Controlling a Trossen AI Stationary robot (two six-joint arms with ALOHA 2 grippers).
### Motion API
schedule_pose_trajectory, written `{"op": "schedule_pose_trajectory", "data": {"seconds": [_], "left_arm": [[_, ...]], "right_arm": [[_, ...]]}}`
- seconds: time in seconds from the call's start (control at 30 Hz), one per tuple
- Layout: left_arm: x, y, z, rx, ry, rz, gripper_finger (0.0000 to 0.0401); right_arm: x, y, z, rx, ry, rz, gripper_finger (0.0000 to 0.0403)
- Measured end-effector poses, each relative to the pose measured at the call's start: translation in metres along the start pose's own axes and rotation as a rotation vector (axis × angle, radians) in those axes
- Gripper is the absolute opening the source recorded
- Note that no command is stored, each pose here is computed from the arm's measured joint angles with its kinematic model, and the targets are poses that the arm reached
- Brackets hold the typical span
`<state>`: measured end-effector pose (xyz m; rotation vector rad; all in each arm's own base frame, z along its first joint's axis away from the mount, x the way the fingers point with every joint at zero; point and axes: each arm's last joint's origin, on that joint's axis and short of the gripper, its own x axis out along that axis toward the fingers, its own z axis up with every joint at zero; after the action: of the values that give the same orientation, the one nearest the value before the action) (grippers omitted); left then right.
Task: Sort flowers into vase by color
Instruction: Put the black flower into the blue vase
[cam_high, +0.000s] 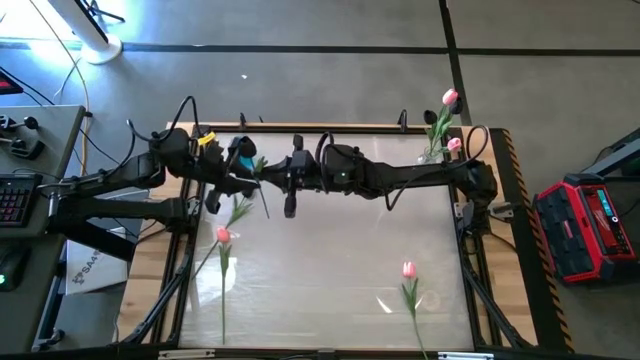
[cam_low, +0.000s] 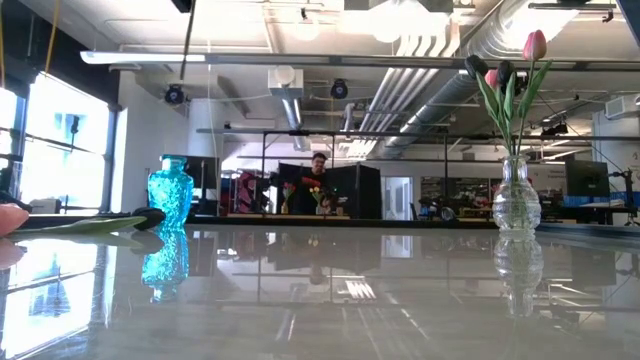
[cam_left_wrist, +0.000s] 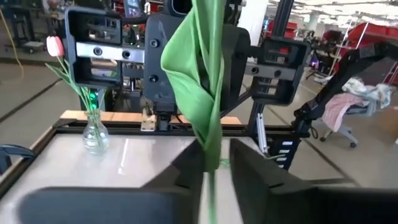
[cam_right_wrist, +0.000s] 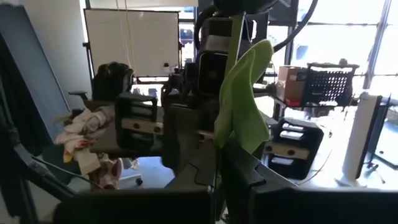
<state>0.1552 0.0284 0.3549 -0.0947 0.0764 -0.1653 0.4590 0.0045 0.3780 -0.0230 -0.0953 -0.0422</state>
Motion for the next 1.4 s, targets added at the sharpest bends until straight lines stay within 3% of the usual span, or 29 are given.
{"op": "schedule_pose_trajectory", "data": {"seconds": [0.1, 0.27, 0.37, 0.47, 0.67, 0.97, 1.2, 1.4], "left_arm": [[0.001, 0.000, -0.001, 0.044, 0.005, -0.007, 0.0014], [0.000, 0.003, -0.002, 0.062, 0.018, 0.077, 0.0008], [-0.004, 0.007, -0.004, 0.114, 0.050, 0.232, 0.0003], [-0.011, 0.015, -0.004, 0.090, 0.051, 0.421, 0.0003], [-0.026, 0.037, -0.003, 0.130, 0.070, 0.671, 0.0001], [-0.046, 0.077, -0.012, 0.124, 0.082, 0.874, 0.0001], [-0.067, 0.092, -0.013, 0.084, 0.075, 0.992, 0.0001], [-0.076, 0.109, -0.020, 0.037, 0.119, 1.022, 0.0001]], "right_arm": [[0.000, 0.000, 0.000, 0.055, 0.000, -0.002, 0.0003], [0.000, -0.002, 0.000, 0.079, 0.000, -0.026, 0.0041], [0.000, -0.003, 0.000, 0.105, -0.001, -0.070, 0.0082], [-0.001, -0.005, 0.000, 0.181, 0.004, -0.121, 0.0124], [-0.008, -0.005, 0.004, 0.334, 0.062, -0.131, 0.0176], [-0.011, -0.003, -0.003, 0.345, 0.157, -0.146, 0.0181], [-0.012, -0.004, -0.010, 0.335, 0.225, -0.167, 0.0181], [-0.013, -0.010, -0.012, 0.327, 0.240, -0.182, 0.0181]]}}
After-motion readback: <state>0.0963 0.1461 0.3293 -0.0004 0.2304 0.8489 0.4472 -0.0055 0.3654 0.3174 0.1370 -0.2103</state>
